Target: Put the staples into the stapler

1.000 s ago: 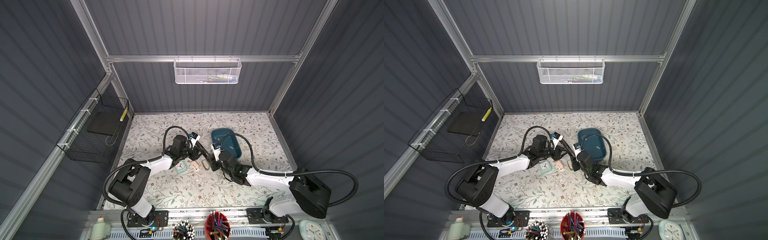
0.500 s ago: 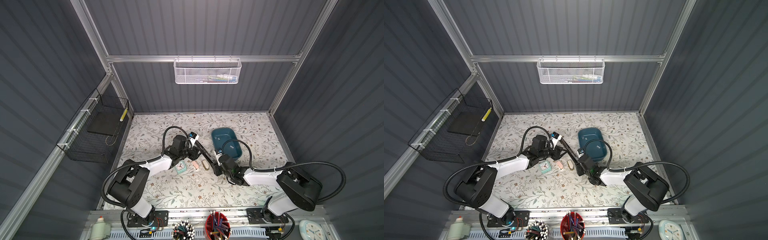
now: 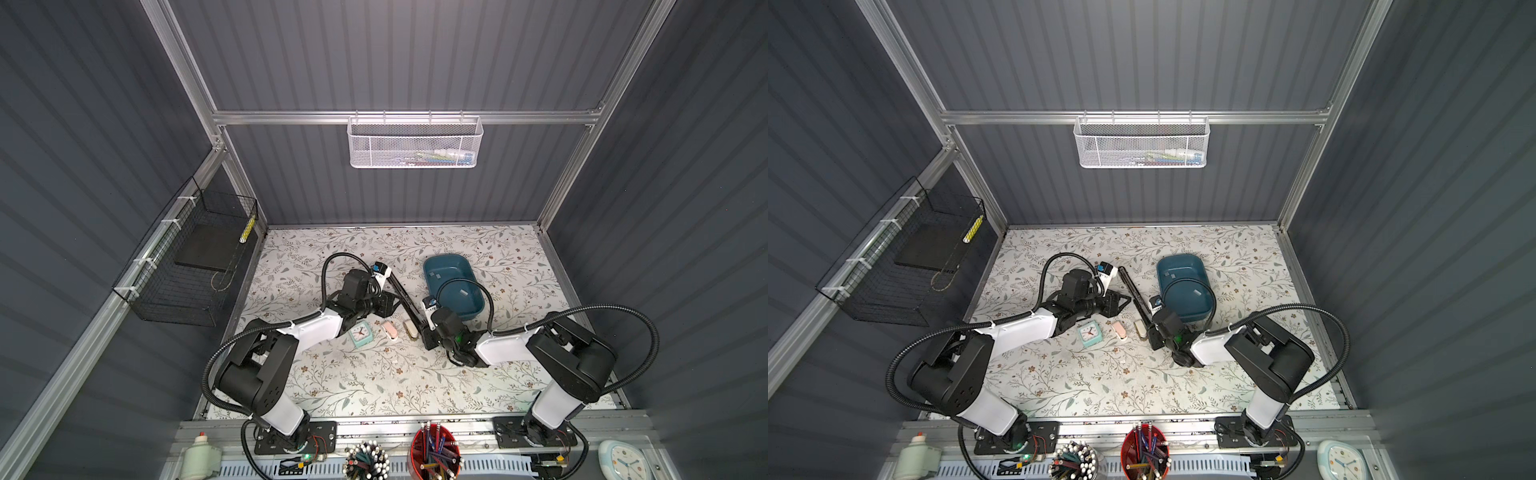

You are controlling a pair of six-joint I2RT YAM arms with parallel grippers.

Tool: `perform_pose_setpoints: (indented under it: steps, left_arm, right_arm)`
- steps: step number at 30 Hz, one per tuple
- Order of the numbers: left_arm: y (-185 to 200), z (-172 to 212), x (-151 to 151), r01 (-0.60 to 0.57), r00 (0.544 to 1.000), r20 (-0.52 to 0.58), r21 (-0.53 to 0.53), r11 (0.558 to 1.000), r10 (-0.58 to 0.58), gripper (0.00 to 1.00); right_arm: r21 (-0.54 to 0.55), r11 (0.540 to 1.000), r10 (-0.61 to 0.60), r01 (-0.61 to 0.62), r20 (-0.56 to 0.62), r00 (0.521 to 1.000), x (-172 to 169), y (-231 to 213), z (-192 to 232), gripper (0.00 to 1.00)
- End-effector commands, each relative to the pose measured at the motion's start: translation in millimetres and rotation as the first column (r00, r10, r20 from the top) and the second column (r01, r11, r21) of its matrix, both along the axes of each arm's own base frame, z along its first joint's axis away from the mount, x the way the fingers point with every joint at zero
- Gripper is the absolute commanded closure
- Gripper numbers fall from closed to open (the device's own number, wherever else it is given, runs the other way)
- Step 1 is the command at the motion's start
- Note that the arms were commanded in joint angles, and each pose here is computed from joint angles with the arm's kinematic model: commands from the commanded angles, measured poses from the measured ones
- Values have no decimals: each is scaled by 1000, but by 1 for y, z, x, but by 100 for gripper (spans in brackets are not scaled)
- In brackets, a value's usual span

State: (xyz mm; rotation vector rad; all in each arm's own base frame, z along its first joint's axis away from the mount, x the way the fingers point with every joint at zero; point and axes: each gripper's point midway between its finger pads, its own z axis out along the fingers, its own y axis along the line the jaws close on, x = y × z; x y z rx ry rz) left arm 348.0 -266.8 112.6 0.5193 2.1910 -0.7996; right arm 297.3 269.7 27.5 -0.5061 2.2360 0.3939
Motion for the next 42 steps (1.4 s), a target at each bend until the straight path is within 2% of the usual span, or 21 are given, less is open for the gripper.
perform_pose_setpoints:
  steps: [1,3,7,12,19,22,26,37,42]
  left_arm:
    - [16,-6,19,-120,991,-60,9,993,120,46]
    - [23,-11,25,-169,982,-89,13,986,169,41]
    - [25,-14,31,-201,972,-116,24,979,203,41]
    - [21,-19,37,-203,969,-138,28,979,205,39]
    - [1,-33,48,-184,959,-225,-29,982,174,38]
    - [-1,-42,54,-227,939,-273,-43,973,207,35]
    - [-12,-50,63,-239,922,-331,-76,968,202,35]
    - [-30,-84,88,-244,896,-405,-108,964,182,35]
    - [-37,-86,111,-242,904,-399,-181,953,154,39]
  right_arm:
    - [8,1000,18,-18,-9,1000,1,5,-2,68]
    - [15,1000,18,-18,-6,1000,1,6,-1,70]
    - [30,999,18,-18,-7,1000,0,7,1,74]
    - [44,999,22,-21,-8,1000,0,9,2,75]
    - [52,999,8,-8,0,1000,2,8,6,78]
    - [87,996,0,2,-24,1000,2,8,6,82]
    - [149,989,8,2,-60,998,2,10,5,83]
    - [117,993,4,2,-49,999,1,4,8,84]
    - [100,995,11,-6,-44,999,-1,4,7,85]
